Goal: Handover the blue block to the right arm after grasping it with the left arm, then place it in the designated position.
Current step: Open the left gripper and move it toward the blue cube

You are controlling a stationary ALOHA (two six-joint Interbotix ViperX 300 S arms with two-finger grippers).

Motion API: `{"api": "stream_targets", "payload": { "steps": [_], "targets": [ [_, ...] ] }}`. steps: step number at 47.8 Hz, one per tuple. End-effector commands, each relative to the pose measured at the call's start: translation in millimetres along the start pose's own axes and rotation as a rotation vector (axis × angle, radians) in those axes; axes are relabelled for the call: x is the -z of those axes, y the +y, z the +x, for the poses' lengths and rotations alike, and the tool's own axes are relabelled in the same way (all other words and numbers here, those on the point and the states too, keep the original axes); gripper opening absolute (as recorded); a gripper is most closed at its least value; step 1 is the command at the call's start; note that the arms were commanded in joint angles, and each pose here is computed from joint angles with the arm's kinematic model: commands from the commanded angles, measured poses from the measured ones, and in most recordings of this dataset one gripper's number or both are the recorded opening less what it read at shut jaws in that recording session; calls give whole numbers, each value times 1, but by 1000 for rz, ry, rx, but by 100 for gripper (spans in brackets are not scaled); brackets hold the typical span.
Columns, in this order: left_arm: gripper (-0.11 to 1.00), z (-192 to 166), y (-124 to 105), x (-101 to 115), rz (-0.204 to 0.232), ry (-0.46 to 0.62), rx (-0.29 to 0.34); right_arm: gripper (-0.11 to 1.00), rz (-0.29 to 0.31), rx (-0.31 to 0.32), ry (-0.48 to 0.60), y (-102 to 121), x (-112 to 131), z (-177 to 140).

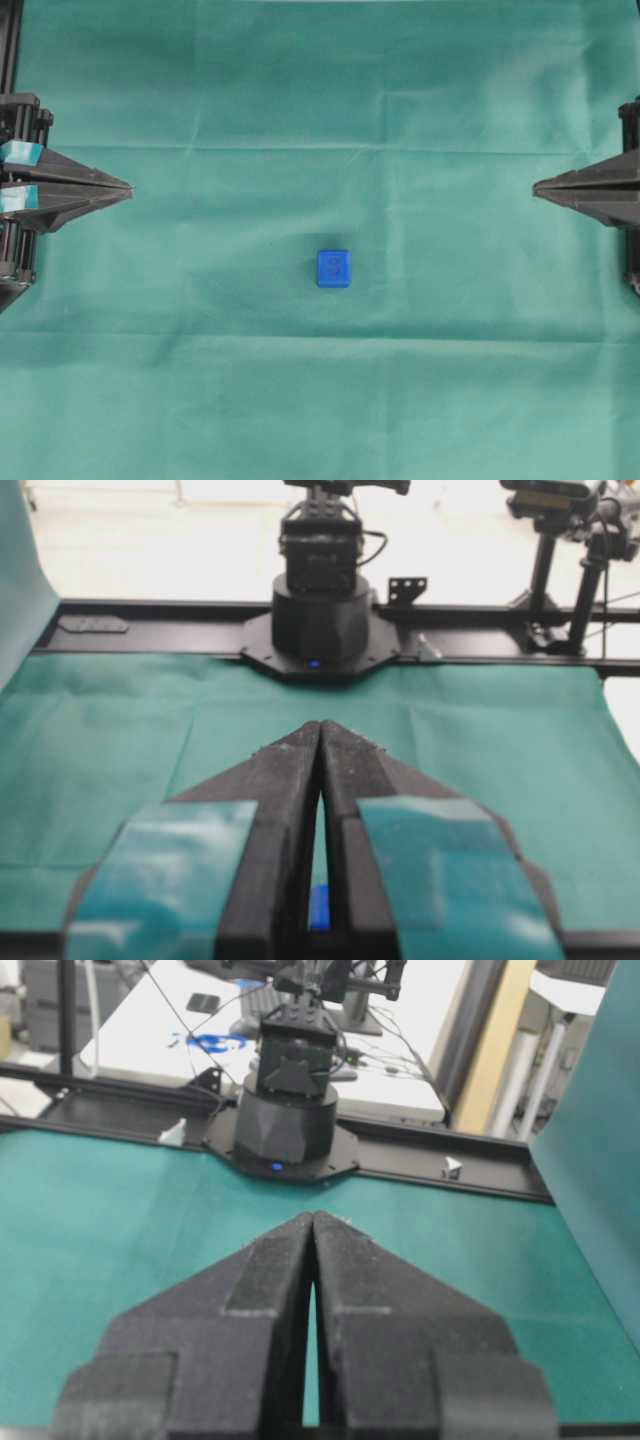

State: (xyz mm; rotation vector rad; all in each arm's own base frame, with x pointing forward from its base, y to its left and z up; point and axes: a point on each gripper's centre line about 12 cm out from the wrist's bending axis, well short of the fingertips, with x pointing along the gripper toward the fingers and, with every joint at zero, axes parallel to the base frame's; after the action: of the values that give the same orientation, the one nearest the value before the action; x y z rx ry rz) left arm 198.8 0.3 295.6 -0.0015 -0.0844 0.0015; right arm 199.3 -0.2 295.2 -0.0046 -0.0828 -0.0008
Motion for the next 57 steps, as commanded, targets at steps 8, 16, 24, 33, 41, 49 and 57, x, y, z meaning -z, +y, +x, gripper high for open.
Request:
{"api": "stream_targets", "payload": {
  "steps": [8,16,24,33,41,49,57],
  "targets": [
    [2,6,-1,-7,-3,58,3,0,11,1,37,0,-4,3],
    [2,6,-1,-7,1,60,3,0,14,1,52,0,-4,3],
    [2,6,-1,-7,7,58,3,0,30,2,57,0,-5,4],
    [15,6,-1,-5,9,69,4,0,33,5,78,-1,-5,4],
    [61,6,-1,-5,-2,68,3,8,55,8,98,-1,-6,5],
    [97,6,-1,-6,-2,66,3,55,78,19,107,-3,-7,5],
    [100,6,-1,-7,-2,64,3,92,76,25,113,-4,-6,6]
  ]
}}
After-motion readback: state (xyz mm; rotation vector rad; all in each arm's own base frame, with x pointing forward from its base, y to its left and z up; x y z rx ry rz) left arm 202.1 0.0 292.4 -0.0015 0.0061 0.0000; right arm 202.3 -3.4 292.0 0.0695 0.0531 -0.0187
